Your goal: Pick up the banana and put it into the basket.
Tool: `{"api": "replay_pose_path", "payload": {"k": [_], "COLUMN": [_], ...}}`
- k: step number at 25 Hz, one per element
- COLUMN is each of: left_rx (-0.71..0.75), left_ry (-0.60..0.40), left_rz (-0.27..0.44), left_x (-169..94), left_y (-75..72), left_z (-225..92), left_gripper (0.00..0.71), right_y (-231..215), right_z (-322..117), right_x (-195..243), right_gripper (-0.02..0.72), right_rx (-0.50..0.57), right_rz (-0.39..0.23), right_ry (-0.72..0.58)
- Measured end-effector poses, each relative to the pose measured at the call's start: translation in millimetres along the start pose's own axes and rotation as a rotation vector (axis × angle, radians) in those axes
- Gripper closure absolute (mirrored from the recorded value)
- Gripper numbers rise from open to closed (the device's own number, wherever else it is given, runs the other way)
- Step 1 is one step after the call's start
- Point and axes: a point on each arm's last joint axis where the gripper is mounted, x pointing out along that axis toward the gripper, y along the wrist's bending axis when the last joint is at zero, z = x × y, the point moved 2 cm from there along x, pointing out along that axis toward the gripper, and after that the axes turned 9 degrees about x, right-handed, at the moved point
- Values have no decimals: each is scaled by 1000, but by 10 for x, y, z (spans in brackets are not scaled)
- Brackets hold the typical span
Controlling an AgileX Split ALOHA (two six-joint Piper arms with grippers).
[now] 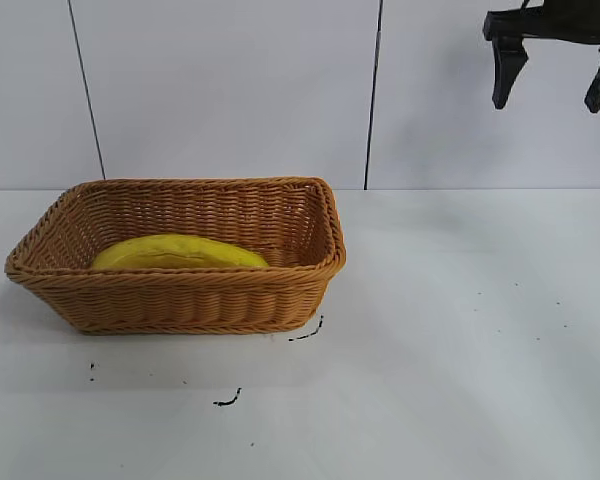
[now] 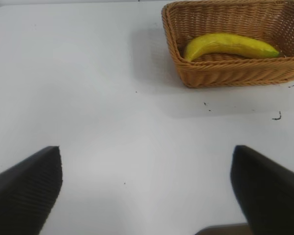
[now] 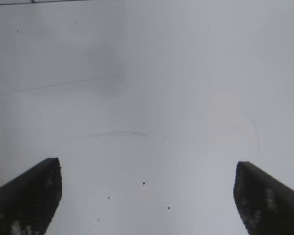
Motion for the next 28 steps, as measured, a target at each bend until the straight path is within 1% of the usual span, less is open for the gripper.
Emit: {"api": "replay_pose_path", "payload": {"k": [4,7,10,15,17,23,28], "left_rx": [0,0,0,0,0,0,0], "left_ry": [0,0,0,0,0,0,1], "left_rz": [0,0,0,0,0,0,0], "left_x": [0,0,0,0,0,0,0], "left_y": [0,0,0,0,0,0,0], "left_z": [0,0,0,0,0,0,-1], "left_gripper": [17,17,17,17,17,17,17], "right_y": [-90,-166,-238,-371,-408,-450,-511], "right_z": [-539,-982,-1450,-2205,-2420,-2879,-3186], "right_x": [-62,-154,-261,-341,-354,-533,-728], "right_gripper": [47,47,47,47,47,47,47], "right_rx": [-1,3,6,-26,-22,0,-3], "right_rz": [-3,1,18,36,52,169,214], "right_ry": [84,121,133,108,41,-329,-540]}}
